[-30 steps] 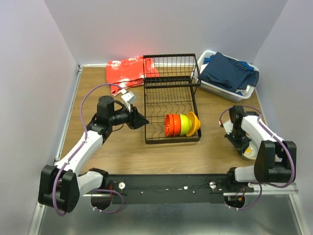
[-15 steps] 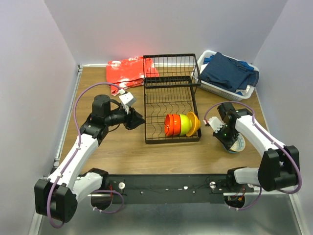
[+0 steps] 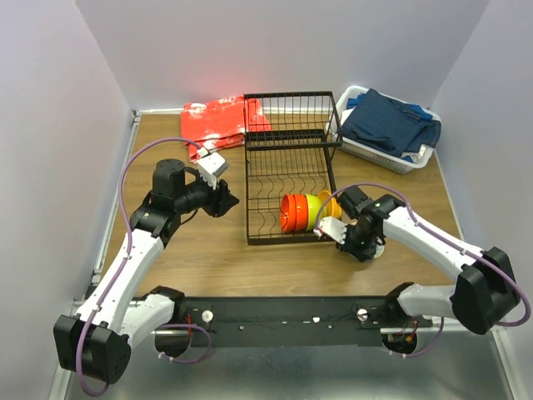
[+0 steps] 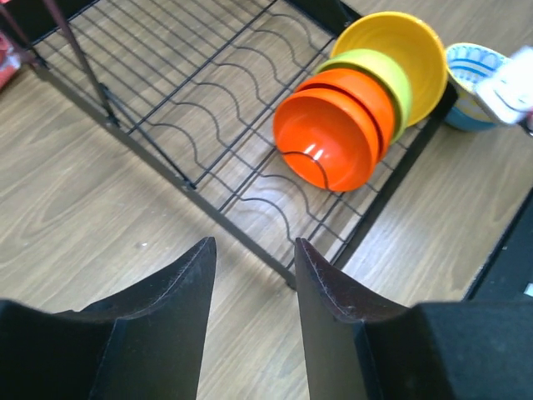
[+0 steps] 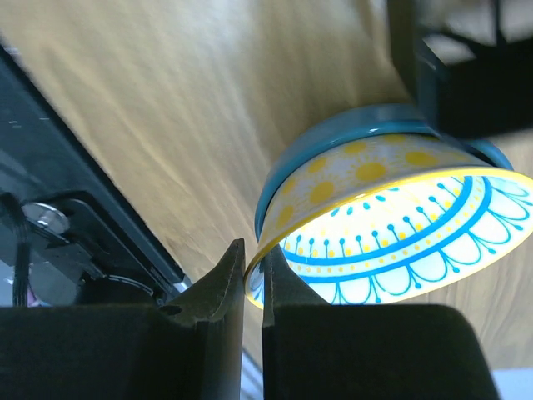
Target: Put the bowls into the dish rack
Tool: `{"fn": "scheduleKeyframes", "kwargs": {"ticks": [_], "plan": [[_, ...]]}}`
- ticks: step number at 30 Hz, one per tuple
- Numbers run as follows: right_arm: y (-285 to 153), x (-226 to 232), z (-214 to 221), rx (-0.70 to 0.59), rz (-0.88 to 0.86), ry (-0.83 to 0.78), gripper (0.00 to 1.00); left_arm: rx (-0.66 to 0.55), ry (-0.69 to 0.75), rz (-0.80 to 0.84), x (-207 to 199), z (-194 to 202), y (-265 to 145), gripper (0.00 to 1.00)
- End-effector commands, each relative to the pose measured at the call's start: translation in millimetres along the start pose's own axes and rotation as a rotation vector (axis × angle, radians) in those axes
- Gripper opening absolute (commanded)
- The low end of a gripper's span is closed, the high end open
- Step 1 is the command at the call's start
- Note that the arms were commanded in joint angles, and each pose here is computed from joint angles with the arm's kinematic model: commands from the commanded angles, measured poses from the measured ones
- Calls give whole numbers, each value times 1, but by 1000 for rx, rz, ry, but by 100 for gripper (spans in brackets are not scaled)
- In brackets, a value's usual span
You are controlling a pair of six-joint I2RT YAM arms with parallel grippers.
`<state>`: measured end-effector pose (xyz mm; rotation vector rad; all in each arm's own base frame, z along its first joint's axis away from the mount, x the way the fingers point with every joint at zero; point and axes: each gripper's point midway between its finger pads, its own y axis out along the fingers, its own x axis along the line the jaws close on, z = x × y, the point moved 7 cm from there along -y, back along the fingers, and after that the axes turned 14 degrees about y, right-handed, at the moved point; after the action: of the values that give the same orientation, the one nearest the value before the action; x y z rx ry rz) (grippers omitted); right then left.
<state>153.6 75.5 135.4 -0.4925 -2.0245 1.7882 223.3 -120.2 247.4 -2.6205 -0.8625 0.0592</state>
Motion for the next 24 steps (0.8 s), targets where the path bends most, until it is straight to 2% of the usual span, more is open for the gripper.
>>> {"fn": "scheduleKeyframes", "kwargs": {"ticks": [1,9,24], "plan": [[13,28,2,-27,-147,-119,15,51,55,-88,10,1,-8,52],[14,48,1,-7,-204,-300,15,55,37,-142,19,5,-9,56],[24,86,-43,-33,-220,-644,20,61,-21,-214,26,12,-17,64]]}}
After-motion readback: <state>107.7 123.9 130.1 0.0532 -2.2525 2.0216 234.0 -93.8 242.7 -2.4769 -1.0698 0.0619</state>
